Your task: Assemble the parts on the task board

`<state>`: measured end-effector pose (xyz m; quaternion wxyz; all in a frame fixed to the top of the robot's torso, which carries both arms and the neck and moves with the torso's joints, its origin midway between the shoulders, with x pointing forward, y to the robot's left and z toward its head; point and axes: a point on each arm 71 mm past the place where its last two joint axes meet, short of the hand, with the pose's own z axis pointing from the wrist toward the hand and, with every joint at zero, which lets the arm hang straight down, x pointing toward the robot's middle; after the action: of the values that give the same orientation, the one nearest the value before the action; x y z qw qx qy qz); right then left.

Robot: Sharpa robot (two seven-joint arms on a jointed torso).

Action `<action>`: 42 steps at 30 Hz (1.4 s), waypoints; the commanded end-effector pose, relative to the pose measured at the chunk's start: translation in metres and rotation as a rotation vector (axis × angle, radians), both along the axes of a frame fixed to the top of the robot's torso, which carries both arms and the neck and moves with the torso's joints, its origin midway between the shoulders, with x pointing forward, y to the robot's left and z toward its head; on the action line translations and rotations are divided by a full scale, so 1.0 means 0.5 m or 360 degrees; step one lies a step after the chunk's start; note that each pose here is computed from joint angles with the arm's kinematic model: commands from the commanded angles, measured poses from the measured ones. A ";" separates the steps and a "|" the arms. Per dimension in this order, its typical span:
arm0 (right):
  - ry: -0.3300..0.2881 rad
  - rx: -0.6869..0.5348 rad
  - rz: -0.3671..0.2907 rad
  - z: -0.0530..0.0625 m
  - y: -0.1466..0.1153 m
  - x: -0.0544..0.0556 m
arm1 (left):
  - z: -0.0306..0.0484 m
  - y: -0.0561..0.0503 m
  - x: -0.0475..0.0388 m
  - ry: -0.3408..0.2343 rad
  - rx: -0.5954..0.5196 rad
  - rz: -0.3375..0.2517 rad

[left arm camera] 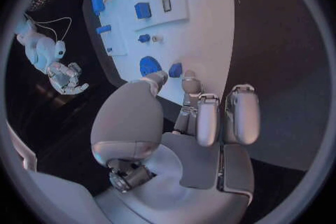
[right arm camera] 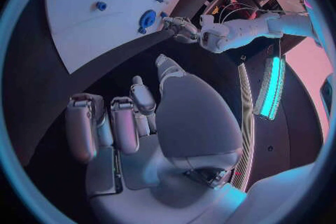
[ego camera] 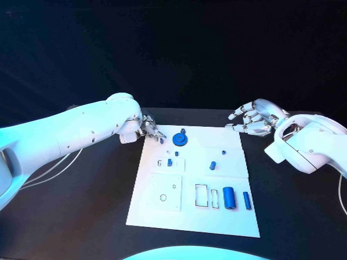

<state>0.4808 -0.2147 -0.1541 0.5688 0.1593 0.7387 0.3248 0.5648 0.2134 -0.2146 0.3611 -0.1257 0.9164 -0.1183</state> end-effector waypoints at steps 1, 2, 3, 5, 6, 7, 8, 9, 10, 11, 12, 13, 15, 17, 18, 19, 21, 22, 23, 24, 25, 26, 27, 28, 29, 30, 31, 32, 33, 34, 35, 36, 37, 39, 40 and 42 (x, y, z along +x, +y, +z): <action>-0.0009 -0.0003 0.0015 0.001 0.002 -0.001 | -0.002 -0.003 -0.002 0.0034 -0.0022 -0.0013; -0.0009 -0.0003 0.0015 0.000 0.003 -0.001 | -0.002 -0.003 -0.002 0.0034 -0.0025 -0.0011; -0.0009 -0.0003 0.0015 0.000 0.003 -0.001 | -0.002 -0.002 -0.002 0.0034 -0.0027 -0.0010; -0.0009 -0.0003 0.0016 0.000 0.003 -0.001 | -0.002 -0.002 -0.002 0.0035 -0.0034 -0.0008; -0.0008 -0.0003 0.0016 0.000 0.003 -0.001 | -0.002 -0.002 -0.002 0.0035 -0.0038 -0.0007; -0.0008 -0.0003 0.0016 0.000 0.003 -0.001 | -0.002 -0.002 -0.002 0.0035 -0.0041 -0.0006; -0.0008 -0.0003 0.0016 0.000 0.003 -0.001 | -0.002 -0.002 -0.001 0.0034 -0.0042 -0.0005; -0.0008 -0.0003 0.0016 0.000 0.003 -0.001 | -0.002 -0.002 -0.001 0.0034 -0.0045 -0.0005; -0.0008 -0.0003 0.0016 0.000 0.003 -0.001 | -0.002 -0.002 -0.001 0.0033 -0.0047 -0.0004; -0.0008 -0.0003 0.0016 0.000 0.003 -0.001 | -0.002 -0.002 -0.001 0.0032 -0.0049 -0.0003; -0.0008 -0.0003 0.0016 0.000 0.003 -0.001 | -0.002 -0.002 -0.001 0.0032 -0.0051 -0.0003; -0.0008 -0.0003 0.0016 0.000 0.003 -0.001 | -0.002 -0.002 -0.001 0.0032 -0.0053 -0.0002; -0.0007 -0.0004 0.0017 0.000 0.003 -0.001 | -0.002 -0.002 0.000 0.0033 -0.0058 0.0000; -0.0007 -0.0004 0.0017 0.000 0.003 -0.001 | -0.002 -0.002 0.000 0.0035 -0.0063 0.0001; -0.0007 -0.0004 0.0017 0.000 0.003 -0.002 | -0.002 -0.002 0.000 0.0037 -0.0067 0.0002; -0.0007 -0.0004 0.0017 0.000 0.003 -0.002 | -0.002 -0.001 0.000 0.0040 -0.0071 0.0002; -0.0007 -0.0004 0.0017 0.000 0.003 -0.002 | -0.003 -0.001 0.000 0.0046 -0.0079 0.0003; -0.0007 -0.0004 0.0017 0.000 0.003 -0.002 | -0.003 -0.001 0.000 0.0049 -0.0082 0.0003; -0.0007 -0.0004 0.0017 0.000 0.003 -0.002 | -0.003 -0.001 0.000 0.0050 -0.0087 0.0002; -0.0007 -0.0004 0.0017 0.000 0.003 -0.002 | -0.004 -0.001 0.000 0.0051 -0.0088 0.0002; -0.0007 -0.0004 0.0017 0.000 0.003 -0.002 | -0.004 -0.001 0.000 0.0051 -0.0091 0.0001; -0.0007 -0.0004 0.0017 0.000 0.003 -0.002 | -0.004 -0.001 0.000 0.0051 -0.0095 0.0000; -0.0007 -0.0004 0.0017 0.000 0.003 -0.002 | -0.004 -0.001 0.000 0.0051 -0.0098 -0.0001; -0.0007 -0.0004 0.0017 0.000 0.003 -0.002 | -0.004 -0.001 0.000 0.0051 -0.0101 -0.0001; -0.0007 -0.0004 0.0018 0.000 0.003 -0.002 | -0.004 0.000 0.000 0.0050 -0.0103 -0.0001; -0.0007 -0.0004 0.0018 0.000 0.003 -0.002 | -0.004 0.000 0.000 0.0050 -0.0104 -0.0001; -0.0007 -0.0004 0.0018 0.000 0.003 -0.002 | -0.004 0.000 0.000 0.0050 -0.0104 -0.0001; -0.0006 -0.0004 0.0018 0.000 0.003 -0.002 | -0.004 0.001 0.000 0.0050 -0.0105 0.0000; -0.0006 -0.0004 0.0018 0.000 0.003 -0.002 | -0.004 0.001 0.000 0.0050 -0.0105 0.0001; -0.0006 -0.0004 0.0018 0.000 0.002 -0.002 | -0.004 0.002 0.000 0.0050 -0.0105 0.0002; -0.0006 -0.0005 0.0017 0.000 0.002 -0.002 | -0.004 0.003 0.000 0.0049 -0.0105 0.0004; -0.0006 -0.0005 0.0017 0.000 0.002 -0.002 | -0.004 0.003 0.000 0.0048 -0.0105 0.0005; -0.0006 -0.0005 0.0017 0.000 0.002 -0.001 | -0.004 0.004 0.000 0.0047 -0.0105 0.0008; -0.0006 -0.0005 0.0017 0.000 0.002 -0.001 | -0.003 0.007 0.000 0.0041 -0.0107 0.0016; -0.0006 -0.0005 0.0017 0.000 0.002 -0.001 | -0.003 0.008 0.000 0.0037 -0.0109 0.0021; -0.0007 -0.0005 0.0018 0.000 0.002 -0.001 | -0.002 0.011 0.000 0.0029 -0.0120 0.0034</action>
<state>0.4806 -0.2147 -0.1541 0.5686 0.1593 0.7389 0.3246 0.5649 0.2213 -0.2162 0.3501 -0.1475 0.9149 -0.1362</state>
